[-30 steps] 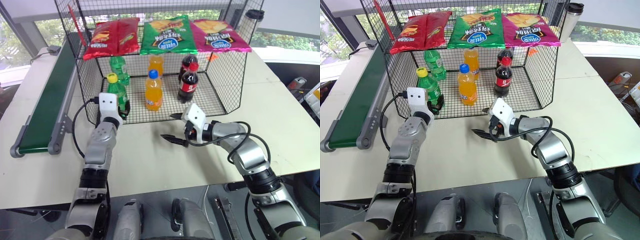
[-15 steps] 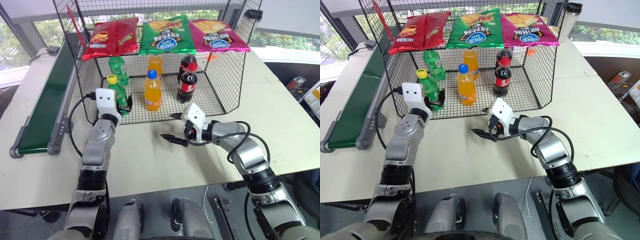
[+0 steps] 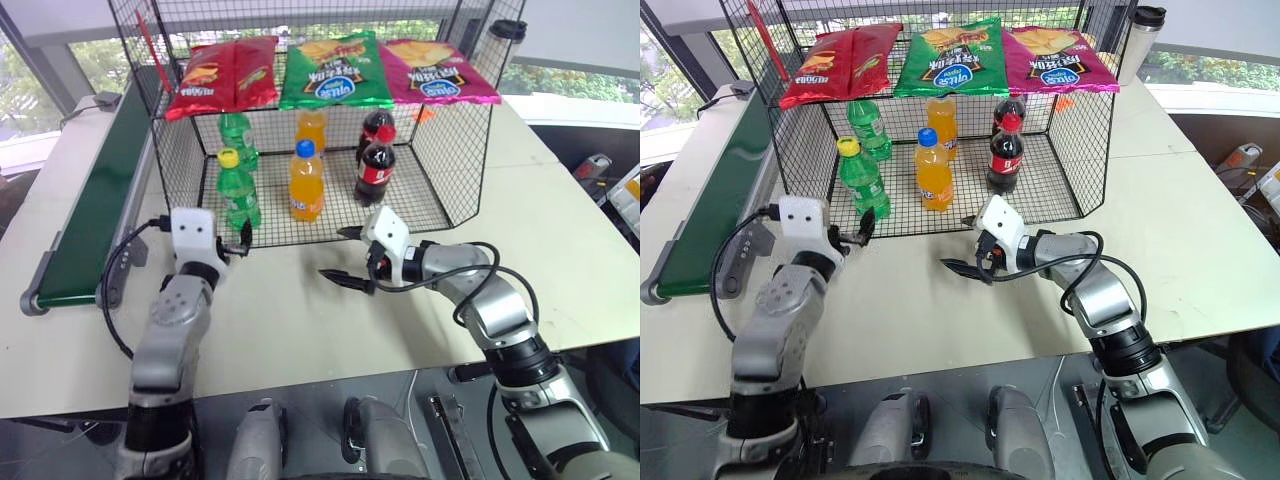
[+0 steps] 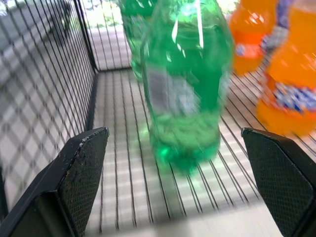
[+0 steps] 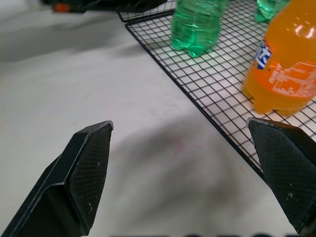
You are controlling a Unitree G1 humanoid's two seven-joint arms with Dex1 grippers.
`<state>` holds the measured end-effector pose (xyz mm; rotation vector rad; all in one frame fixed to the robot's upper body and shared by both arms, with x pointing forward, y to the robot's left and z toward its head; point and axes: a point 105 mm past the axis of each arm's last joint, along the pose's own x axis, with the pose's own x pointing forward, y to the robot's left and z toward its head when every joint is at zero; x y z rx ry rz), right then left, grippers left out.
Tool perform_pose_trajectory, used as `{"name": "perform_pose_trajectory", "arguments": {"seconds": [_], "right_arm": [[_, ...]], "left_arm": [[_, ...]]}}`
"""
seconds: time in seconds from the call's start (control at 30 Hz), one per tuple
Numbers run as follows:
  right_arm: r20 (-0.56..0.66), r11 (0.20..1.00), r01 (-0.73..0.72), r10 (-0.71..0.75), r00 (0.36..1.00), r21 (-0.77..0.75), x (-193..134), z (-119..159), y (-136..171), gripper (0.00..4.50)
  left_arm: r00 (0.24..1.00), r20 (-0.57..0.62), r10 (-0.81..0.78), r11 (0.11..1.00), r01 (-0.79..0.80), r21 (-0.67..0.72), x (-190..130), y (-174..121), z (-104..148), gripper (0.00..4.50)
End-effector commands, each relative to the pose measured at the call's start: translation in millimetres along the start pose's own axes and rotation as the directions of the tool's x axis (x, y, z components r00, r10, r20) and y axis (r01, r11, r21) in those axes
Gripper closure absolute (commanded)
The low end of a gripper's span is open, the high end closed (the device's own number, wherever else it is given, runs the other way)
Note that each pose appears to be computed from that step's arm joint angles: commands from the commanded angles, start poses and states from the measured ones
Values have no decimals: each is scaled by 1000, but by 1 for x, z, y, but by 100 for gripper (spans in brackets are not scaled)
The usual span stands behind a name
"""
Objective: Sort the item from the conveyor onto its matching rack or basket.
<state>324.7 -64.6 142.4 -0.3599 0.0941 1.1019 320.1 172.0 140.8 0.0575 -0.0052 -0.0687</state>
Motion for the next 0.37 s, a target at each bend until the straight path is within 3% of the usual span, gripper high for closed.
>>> {"name": "perform_pose_trajectory", "arguments": {"seconds": [0.03,0.37], "right_arm": [[71,999,-23,26,997,-43,-2,21,4,0],[73,998,-35,38,997,-43,-1,21,4,0]], "left_arm": [[998,1,-63,998,63,23,-23,-10,3,3],[995,-58,-79,996,81,24,-51,-5,-8,3]]}}
